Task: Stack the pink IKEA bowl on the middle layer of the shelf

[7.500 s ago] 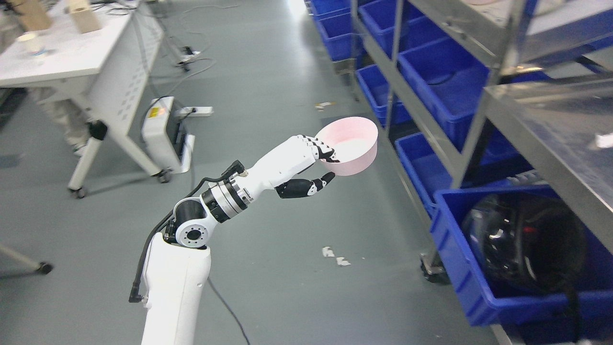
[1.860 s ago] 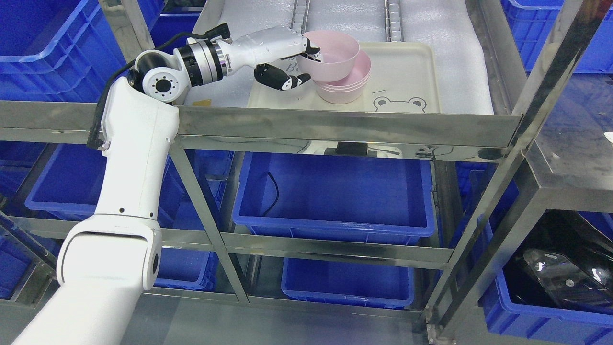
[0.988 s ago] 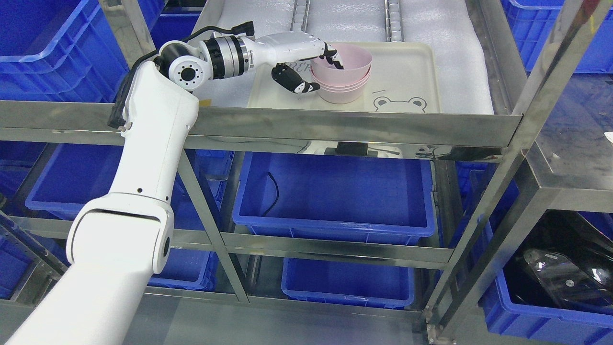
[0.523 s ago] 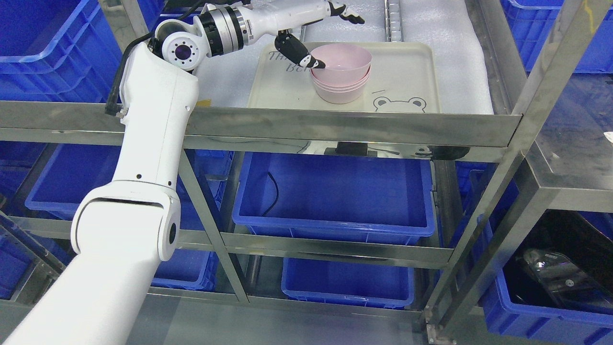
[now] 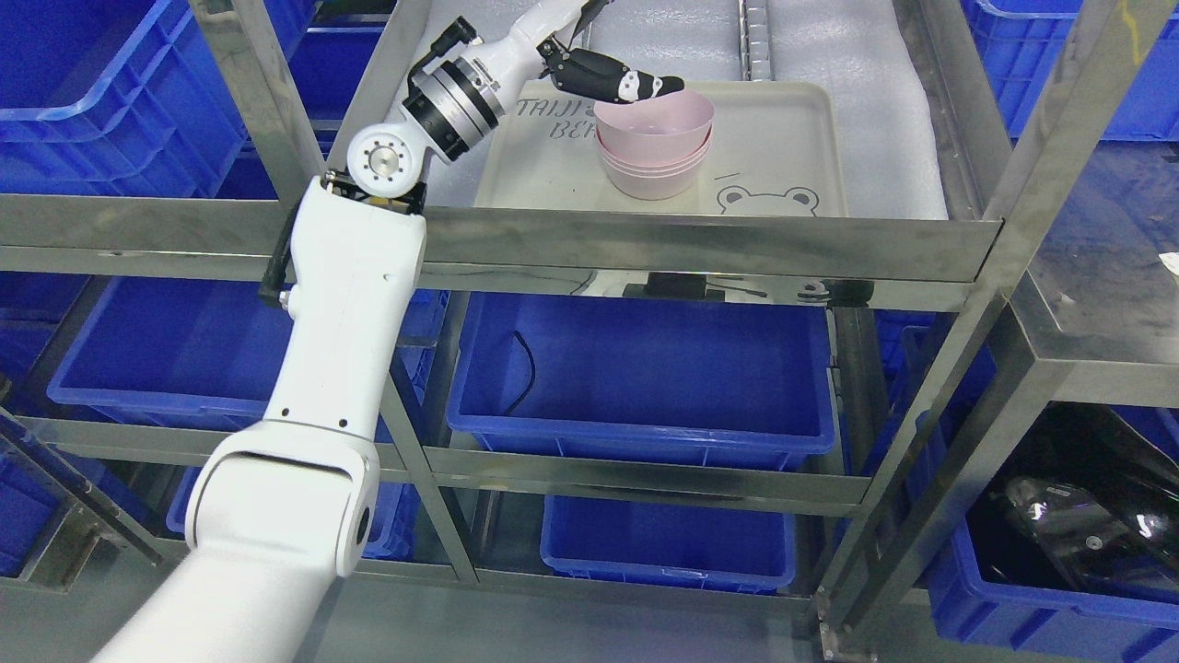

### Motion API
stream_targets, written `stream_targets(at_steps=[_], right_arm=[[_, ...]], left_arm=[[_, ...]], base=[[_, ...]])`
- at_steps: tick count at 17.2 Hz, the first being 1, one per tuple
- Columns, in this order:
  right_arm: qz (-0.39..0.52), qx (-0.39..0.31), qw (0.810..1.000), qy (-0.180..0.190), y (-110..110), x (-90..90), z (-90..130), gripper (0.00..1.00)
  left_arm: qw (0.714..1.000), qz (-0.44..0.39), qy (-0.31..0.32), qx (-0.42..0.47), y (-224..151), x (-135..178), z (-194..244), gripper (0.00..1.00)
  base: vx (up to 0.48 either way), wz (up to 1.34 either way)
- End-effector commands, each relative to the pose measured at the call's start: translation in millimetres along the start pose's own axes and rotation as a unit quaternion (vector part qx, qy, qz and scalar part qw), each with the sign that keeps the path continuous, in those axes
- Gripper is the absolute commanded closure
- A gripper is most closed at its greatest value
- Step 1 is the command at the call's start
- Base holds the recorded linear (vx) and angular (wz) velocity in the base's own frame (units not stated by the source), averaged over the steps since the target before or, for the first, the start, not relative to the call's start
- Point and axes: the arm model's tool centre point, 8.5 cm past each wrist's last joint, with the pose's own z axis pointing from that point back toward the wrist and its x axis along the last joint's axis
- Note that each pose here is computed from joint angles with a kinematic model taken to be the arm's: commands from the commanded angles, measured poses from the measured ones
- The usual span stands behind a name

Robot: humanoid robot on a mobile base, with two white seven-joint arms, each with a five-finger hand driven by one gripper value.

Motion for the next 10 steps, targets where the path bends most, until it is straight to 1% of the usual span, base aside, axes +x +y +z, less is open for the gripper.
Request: stream_targets(at_steps=[1, 2, 3, 5, 6, 7, 9, 10], right_arm=[[0.001, -0.007, 1.000, 0.002, -8.2, -7.2, 0.1, 0.00], [0.001, -0.007, 1.000, 0.002, -8.2, -7.2, 0.1, 0.00], [0.001, -0.007, 1.000, 0.002, -8.2, -7.2, 0.1, 0.00], [0.001, -0.007, 1.000, 0.002, -8.2, -7.2, 0.1, 0.00], [0.001, -0.007, 1.000, 0.002, -8.2, -7.2, 0.1, 0.00], [0.001, -0.007, 1.000, 0.002, -8.2, -7.2, 0.1, 0.00], [0.002, -0.007, 1.000, 0.002, -8.2, -7.2, 0.1, 0.00], [0.001, -0.007, 1.000, 0.002, -8.2, -7.2, 0.1, 0.00]], left_arm=[[0.983, 0.103, -0.116, -0.096, -184.9, 68.8, 24.4, 0.08], [0.980, 0.119, -0.116, -0.107, -208.3, 68.1, 39.3, 0.08], [0.978, 0.119, -0.129, -0.115, -227.2, 69.3, 54.1, 0.08], [0.974, 0.094, -0.152, -0.140, -263.8, 71.1, 83.5, 0.07], [0.973, 0.098, -0.148, -0.147, -280.6, 69.2, 98.7, 0.06], [0.974, 0.110, -0.137, -0.144, -288.5, 66.1, 108.0, 0.05], [0.977, 0.158, -0.084, -0.115, -313.5, 53.8, 150.5, 0.03], [0.979, 0.170, -0.061, -0.096, -316.8, 47.1, 166.2, 0.03]], base=[[0.000, 0.00], [0.000, 0.00], [0.000, 0.00], [-0.007, 0.01], [-0.047, 0.16], [-0.047, 0.16], [-0.095, 0.20], [-0.109, 0.17]])
